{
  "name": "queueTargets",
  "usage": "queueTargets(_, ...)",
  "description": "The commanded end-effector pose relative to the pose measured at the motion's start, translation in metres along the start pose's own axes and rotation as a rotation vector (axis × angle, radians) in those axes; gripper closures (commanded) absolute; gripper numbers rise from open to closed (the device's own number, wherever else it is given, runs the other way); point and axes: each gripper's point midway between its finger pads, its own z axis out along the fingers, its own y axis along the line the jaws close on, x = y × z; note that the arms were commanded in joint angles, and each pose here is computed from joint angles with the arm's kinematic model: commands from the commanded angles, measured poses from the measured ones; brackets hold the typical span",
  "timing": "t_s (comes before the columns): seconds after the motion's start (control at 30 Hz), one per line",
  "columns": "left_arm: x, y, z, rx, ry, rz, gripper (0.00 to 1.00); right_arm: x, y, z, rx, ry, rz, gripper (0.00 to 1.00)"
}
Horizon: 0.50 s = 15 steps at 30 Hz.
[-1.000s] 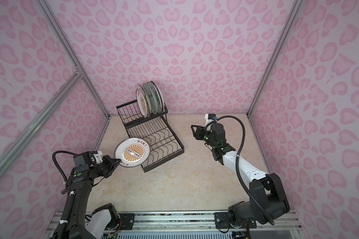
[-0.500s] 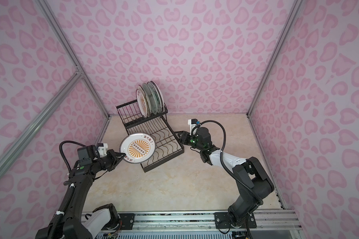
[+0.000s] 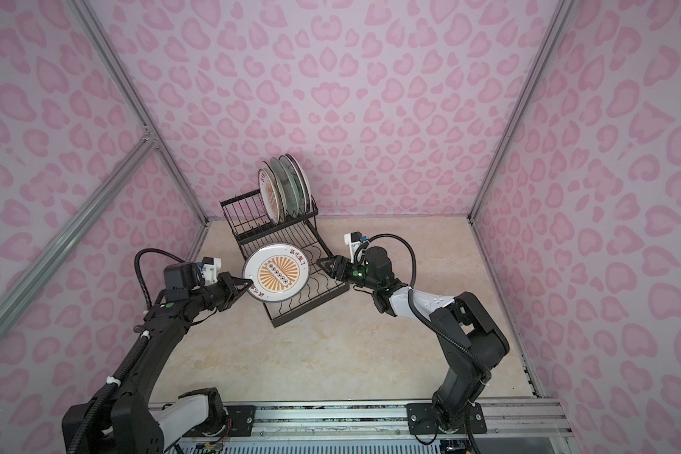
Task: Load plates into a dish rack
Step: Place the plate on the dish rack.
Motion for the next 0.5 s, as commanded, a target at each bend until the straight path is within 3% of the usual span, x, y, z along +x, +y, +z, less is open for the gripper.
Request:
queueTargets(0.0,-0.011,-0.025,0.003,0.082,-0.025,0.067,0.97,0.011,0.0,0.006,0.004,0.055,-0.017,0.43)
queueTargets(0.47,-0.001,-0.042,0.025,0.106,0.017,0.13,0.97,0.021,0.001,0.022,-0.011,0.109,0.022,0.55)
